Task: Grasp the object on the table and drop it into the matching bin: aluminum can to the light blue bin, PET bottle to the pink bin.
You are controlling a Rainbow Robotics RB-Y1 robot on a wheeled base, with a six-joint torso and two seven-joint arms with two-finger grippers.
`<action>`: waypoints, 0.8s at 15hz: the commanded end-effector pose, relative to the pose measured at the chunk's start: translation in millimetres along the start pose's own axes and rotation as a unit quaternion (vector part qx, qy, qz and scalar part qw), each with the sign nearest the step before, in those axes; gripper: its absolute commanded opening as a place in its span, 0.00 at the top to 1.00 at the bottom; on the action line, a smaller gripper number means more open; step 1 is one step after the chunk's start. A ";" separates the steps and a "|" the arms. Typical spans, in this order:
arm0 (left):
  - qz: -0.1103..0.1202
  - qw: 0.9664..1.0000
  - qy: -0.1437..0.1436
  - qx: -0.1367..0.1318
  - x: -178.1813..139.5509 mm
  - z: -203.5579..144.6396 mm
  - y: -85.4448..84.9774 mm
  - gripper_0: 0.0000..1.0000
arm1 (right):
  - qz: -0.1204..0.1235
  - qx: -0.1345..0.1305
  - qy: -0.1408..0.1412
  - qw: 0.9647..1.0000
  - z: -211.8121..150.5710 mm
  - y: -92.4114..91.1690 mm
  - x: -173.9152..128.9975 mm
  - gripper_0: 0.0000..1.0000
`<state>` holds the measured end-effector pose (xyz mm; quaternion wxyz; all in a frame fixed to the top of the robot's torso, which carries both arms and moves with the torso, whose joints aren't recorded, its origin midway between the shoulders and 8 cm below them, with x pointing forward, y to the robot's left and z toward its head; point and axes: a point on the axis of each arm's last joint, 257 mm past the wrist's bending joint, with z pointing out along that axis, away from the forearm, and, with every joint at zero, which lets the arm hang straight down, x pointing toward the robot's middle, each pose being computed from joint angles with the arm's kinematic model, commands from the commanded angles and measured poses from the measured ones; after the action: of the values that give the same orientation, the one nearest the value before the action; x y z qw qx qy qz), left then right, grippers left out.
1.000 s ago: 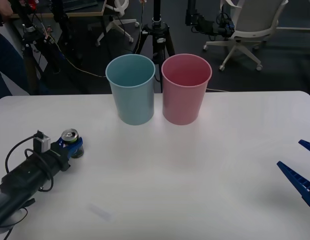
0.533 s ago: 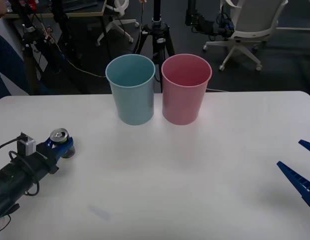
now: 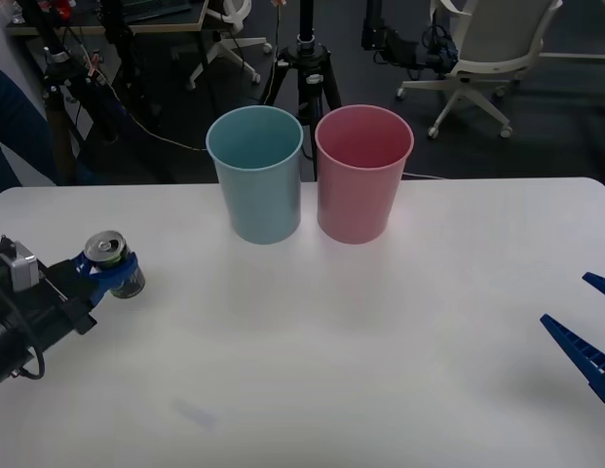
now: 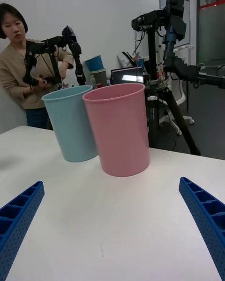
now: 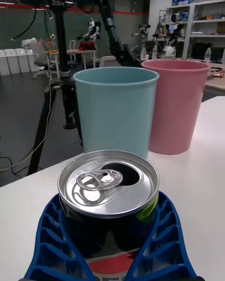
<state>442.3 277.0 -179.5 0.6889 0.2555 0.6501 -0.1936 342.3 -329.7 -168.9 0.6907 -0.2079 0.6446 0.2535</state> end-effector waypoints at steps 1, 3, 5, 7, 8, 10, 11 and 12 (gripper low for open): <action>-0.003 1.000 -0.001 0.027 -33.7 -5.2 -16.0 1.00 | 0.000 0.000 0.000 1.000 0.0 0.0 0.0 0.00; -0.002 0.999 0.000 0.040 -54.8 -6.5 -24.1 1.00 | 0.000 0.000 0.000 1.000 0.0 0.0 0.0 0.00; -0.012 0.998 0.004 0.060 -73.3 -4.8 -31.7 1.00 | 0.000 0.000 0.000 1.000 0.0 0.0 0.0 0.00; -0.019 0.997 0.009 0.074 -87.3 -2.9 -33.5 1.00 | 0.000 0.000 0.000 1.000 0.0 0.0 0.0 0.00; -0.027 0.997 0.007 0.078 -93.6 -1.4 -34.1 1.00 | 0.000 0.000 0.000 1.000 0.0 0.0 0.0 0.00; -0.017 0.997 0.000 0.076 -109.8 -3.9 -29.2 0.99 | 0.000 0.000 0.000 1.000 0.0 0.0 0.0 0.00; -0.018 0.997 0.001 0.079 -113.0 -5.2 -28.3 0.99 | 0.000 0.000 0.000 1.000 0.0 0.0 0.0 0.00; -0.019 0.997 0.000 0.080 -116.5 -5.1 -27.0 1.00 | 0.000 0.000 0.000 1.000 0.0 0.0 0.0 0.00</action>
<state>412.4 250.3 -69.3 0.6624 0.2978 0.6377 -0.2568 342.3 -329.7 -168.9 0.6907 -0.2079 0.6446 0.2535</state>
